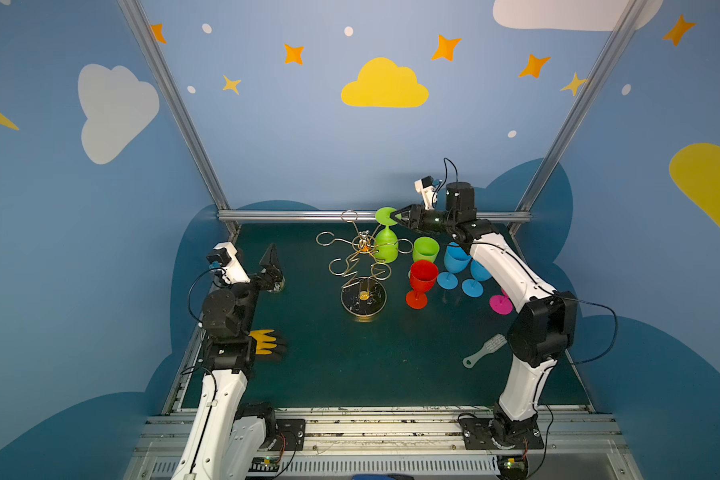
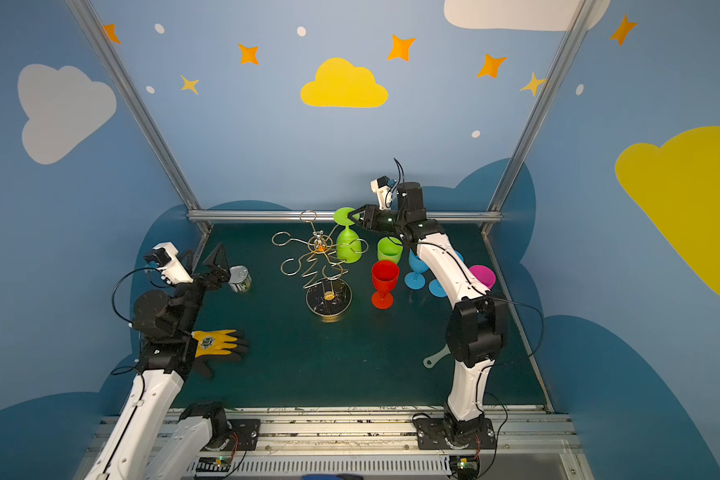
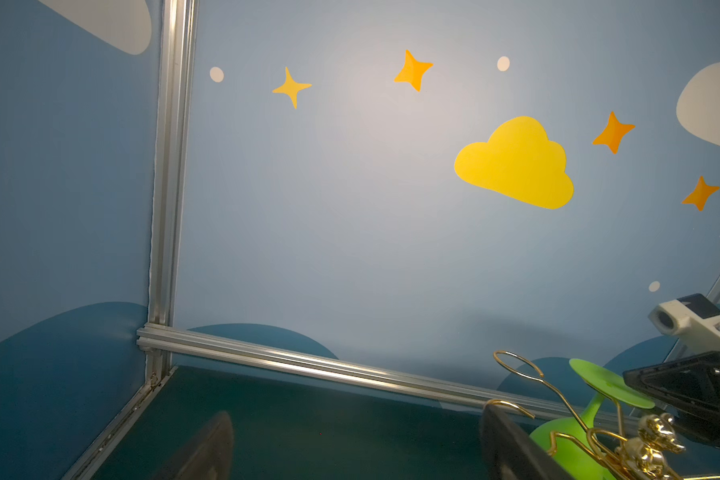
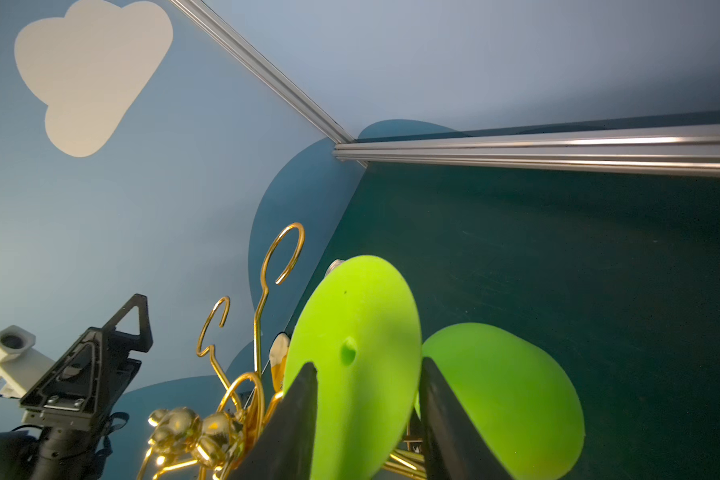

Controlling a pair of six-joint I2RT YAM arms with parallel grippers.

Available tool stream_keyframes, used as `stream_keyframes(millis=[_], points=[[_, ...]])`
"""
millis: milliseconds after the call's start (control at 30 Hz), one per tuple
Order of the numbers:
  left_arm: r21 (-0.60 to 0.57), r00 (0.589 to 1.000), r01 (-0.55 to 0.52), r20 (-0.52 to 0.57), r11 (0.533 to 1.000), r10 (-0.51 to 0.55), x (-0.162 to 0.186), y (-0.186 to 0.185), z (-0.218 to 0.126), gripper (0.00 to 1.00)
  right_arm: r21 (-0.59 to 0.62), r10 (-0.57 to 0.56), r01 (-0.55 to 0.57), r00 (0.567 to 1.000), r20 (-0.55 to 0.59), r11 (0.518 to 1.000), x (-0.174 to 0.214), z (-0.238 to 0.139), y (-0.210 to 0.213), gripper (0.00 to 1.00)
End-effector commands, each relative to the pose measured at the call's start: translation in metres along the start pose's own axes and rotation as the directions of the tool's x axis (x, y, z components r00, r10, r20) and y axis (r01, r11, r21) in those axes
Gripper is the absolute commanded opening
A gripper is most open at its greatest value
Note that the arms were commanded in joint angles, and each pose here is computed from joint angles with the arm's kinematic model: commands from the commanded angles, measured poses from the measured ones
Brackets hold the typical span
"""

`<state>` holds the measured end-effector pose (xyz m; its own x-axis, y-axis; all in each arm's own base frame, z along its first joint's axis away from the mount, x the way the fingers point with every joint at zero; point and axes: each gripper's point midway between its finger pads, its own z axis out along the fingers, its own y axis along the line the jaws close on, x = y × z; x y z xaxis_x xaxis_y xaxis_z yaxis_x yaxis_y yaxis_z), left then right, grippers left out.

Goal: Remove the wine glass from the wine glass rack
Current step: 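Reach the right gripper to the lime-green glass hanging on the rack, then close the right gripper on the foot of the lime-green glass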

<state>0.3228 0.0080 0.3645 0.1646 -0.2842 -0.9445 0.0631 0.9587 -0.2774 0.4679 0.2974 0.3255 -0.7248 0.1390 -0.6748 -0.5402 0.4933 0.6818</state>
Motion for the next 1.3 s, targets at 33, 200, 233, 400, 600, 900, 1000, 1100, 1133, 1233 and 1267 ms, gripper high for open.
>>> stream_keyframes(millis=[33,200,233,400,600,900,1000,1100,1133,1233,1267], points=[[0.009,1.0,0.007,0.009,1.0,-0.007,0.0,0.0,0.0,0.91,-0.038,-0.007,0.008,1.0,0.018,0.999,-0.011,0.0,0.009,0.27],[0.009,1.0,0.008,0.01,1.0,-0.008,-0.001,0.0,-0.001,0.91,-0.061,0.005,-0.004,1.0,0.016,0.998,-0.011,-0.001,0.013,0.17],[0.009,1.0,0.008,0.011,1.0,-0.008,-0.001,0.0,-0.001,0.91,-0.069,0.006,-0.005,1.0,0.016,0.998,-0.012,-0.001,0.015,0.15],[0.01,1.0,0.009,0.011,1.0,-0.009,-0.001,0.0,-0.001,0.91,-0.111,0.019,-0.018,1.0,0.011,0.994,-0.013,-0.004,0.022,0.09],[0.012,1.0,0.009,0.012,1.0,-0.009,-0.001,-0.001,-0.001,0.91,-0.17,0.037,-0.034,0.999,0.013,0.985,-0.016,-0.01,0.033,0.0],[0.015,1.0,0.012,0.014,1.0,-0.013,-0.002,-0.001,-0.001,0.91,-0.228,0.042,-0.037,0.999,0.016,0.973,-0.017,-0.02,0.052,0.0],[0.016,1.0,0.014,0.013,1.0,-0.014,-0.002,-0.001,-0.001,0.91,-0.231,0.046,-0.042,0.999,0.012,0.972,-0.014,-0.022,0.054,0.0],[0.018,1.0,0.016,0.014,1.0,-0.016,-0.002,-0.002,-0.002,0.91,-0.239,0.046,-0.043,0.999,0.007,0.97,-0.01,-0.025,0.057,0.0],[0.018,1.0,0.016,0.014,1.0,-0.016,-0.002,-0.002,-0.001,0.91,-0.239,0.048,-0.045,0.999,0.006,0.97,-0.008,-0.026,0.058,0.0],[0.019,1.0,0.017,0.014,1.0,-0.017,-0.002,-0.002,-0.002,0.91,-0.244,0.046,-0.045,0.999,0.001,0.969,-0.004,-0.028,0.061,0.0],[0.02,1.0,0.017,0.016,1.0,-0.017,-0.003,-0.002,-0.002,0.91,-0.244,0.054,-0.054,0.999,-0.003,0.968,-0.002,-0.029,0.062,0.0]])
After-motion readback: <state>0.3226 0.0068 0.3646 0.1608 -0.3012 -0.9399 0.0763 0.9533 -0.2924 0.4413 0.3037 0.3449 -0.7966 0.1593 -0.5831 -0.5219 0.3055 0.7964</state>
